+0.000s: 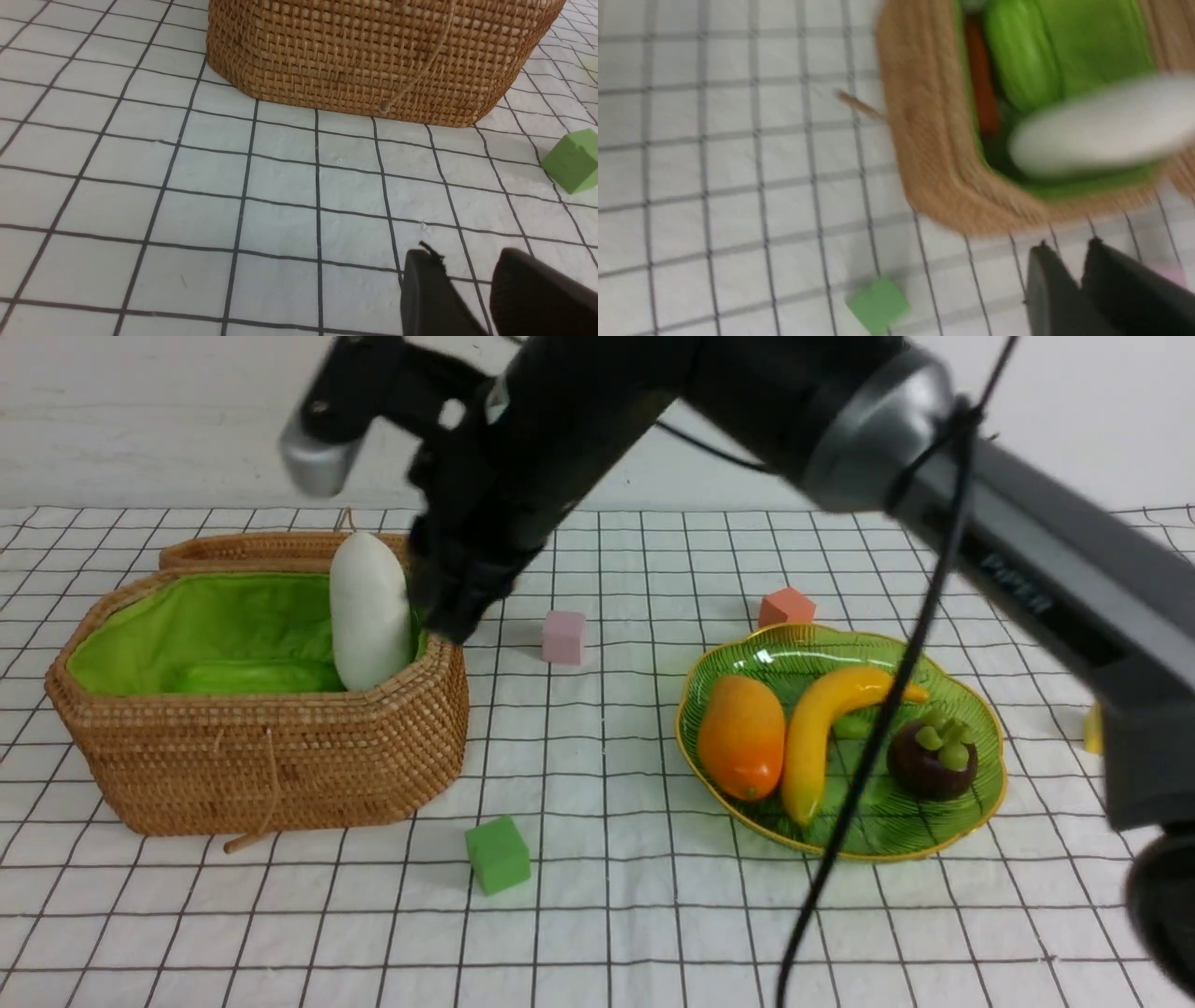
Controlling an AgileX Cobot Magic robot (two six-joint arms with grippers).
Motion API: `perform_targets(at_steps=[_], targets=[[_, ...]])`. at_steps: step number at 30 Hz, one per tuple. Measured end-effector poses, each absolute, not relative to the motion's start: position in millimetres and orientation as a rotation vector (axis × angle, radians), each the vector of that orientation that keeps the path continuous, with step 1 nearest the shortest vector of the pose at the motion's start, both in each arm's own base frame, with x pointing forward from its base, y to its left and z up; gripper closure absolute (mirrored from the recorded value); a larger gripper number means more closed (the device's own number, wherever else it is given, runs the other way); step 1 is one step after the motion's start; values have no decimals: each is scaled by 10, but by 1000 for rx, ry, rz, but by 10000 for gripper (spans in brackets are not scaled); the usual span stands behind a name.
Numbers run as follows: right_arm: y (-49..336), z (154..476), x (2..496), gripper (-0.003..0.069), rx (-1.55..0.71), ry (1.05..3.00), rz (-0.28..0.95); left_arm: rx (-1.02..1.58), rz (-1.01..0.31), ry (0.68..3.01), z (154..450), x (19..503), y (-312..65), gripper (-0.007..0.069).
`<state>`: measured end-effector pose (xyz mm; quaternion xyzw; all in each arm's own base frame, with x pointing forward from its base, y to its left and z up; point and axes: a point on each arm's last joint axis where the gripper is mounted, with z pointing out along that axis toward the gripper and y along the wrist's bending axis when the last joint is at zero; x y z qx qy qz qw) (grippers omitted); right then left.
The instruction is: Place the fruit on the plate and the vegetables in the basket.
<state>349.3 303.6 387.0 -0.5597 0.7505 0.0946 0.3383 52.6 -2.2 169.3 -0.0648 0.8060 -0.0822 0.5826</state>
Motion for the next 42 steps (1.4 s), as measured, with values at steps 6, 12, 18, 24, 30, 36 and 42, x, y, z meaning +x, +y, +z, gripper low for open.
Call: perform_targets(at_steps=[6, 12, 18, 24, 30, 36, 42], targets=[[1980, 4315, 3389, 667, -1002, 2225, 202, -151, -192, 1882, 1693, 526, -22, 412], [1237, 4141, 3150, 667, -635, 2487, 219, -151, -192, 1882, 1693, 526, -22, 407], [914, 3785, 3073, 666, -376, 2681, 239, -151, -192, 1882, 1693, 526, -22, 402], [889, 3771, 3085, 664, -353, 2683, 242, -151, -192, 1882, 1693, 526, -22, 396], [884, 3807, 3057, 660, -358, 2668, 245, -151, -192, 1882, 1693, 526, -22, 387], [724, 4243, 2631, 655, -387, 2346, 172, -151, -192, 1882, 1693, 526, -22, 387], [478, 4312, 1730, 652, -313, 1969, 180, -151, -192, 1882, 1693, 526, -22, 386]])
